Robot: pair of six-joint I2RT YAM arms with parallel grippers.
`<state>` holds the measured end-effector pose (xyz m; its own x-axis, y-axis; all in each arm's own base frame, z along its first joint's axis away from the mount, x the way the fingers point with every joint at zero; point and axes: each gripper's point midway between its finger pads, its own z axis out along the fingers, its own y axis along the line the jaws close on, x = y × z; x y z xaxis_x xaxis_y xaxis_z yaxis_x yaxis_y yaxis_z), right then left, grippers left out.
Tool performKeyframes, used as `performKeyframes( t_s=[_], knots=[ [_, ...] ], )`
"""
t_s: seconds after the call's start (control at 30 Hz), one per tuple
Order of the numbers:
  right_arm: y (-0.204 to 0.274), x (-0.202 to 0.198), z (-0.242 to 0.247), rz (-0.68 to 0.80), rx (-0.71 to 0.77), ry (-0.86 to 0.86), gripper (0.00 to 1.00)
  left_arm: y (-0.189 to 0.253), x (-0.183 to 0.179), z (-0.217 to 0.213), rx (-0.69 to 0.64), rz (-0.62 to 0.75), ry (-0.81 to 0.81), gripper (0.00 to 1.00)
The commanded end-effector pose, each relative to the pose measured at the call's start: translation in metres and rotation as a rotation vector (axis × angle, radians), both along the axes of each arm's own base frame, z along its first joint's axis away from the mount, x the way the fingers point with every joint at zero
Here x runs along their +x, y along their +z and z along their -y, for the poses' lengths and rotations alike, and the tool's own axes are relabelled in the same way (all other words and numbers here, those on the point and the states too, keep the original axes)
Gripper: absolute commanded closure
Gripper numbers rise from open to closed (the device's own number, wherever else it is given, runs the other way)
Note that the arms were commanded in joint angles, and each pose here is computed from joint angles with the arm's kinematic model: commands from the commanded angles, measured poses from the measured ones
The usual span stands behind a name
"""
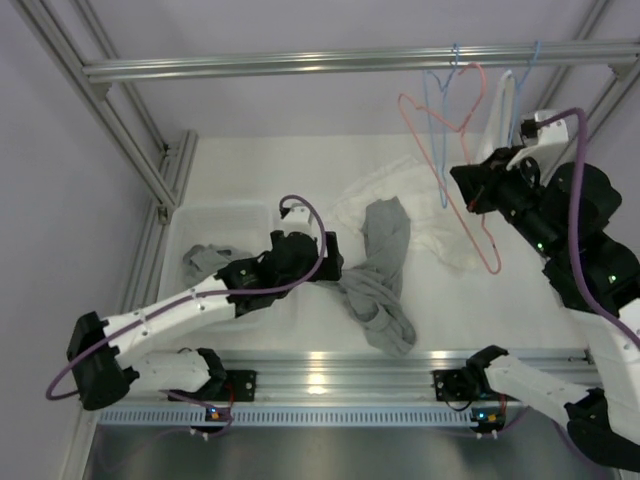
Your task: Remove the tank top from the hanger
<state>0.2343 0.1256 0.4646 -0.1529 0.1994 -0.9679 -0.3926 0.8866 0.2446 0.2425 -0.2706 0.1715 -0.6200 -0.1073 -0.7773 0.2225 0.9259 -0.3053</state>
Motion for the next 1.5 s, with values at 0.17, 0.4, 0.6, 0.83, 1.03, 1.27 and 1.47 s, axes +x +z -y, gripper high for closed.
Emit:
performKeyframes(
  t_s=[0.17, 0.4, 0.6, 0.83, 1.03, 1.27, 1.47],
  knots=[
    [0.007, 0.055, -0.008, 0.000, -0.033, -0.111, 1.00, 0.073, -0.021, -0.037, -0.047, 0.087, -0.008, 0.01],
    [0.019, 0.105, -0.022, 0.016, -0.028, -0.183, 1.00, 0.081, -0.034, -0.050, -0.063, 0.096, -0.034, 0.01],
    [0.012, 0.142, -0.027, -0.005, -0.015, -0.272, 1.00, 0.077, -0.038, -0.060, -0.050, 0.102, -0.028, 0.01],
    [-0.015, 0.184, -0.049, -0.057, -0.036, -0.288, 1.00, 0.075, -0.038, -0.063, -0.040, 0.104, -0.025, 0.01],
    [-0.038, 0.180, -0.054, -0.092, -0.032, -0.296, 1.00, 0.070, -0.041, -0.064, -0.042, 0.095, -0.030, 0.01],
    [-0.071, 0.161, -0.048, -0.122, -0.025, -0.304, 1.00, 0.078, -0.041, -0.063, -0.052, 0.105, -0.038, 0.01],
    [-0.060, 0.134, -0.051, -0.100, 0.025, -0.217, 0.44, 0.059, -0.042, -0.032, -0.035, 0.018, -0.118, 0.01]
  ],
)
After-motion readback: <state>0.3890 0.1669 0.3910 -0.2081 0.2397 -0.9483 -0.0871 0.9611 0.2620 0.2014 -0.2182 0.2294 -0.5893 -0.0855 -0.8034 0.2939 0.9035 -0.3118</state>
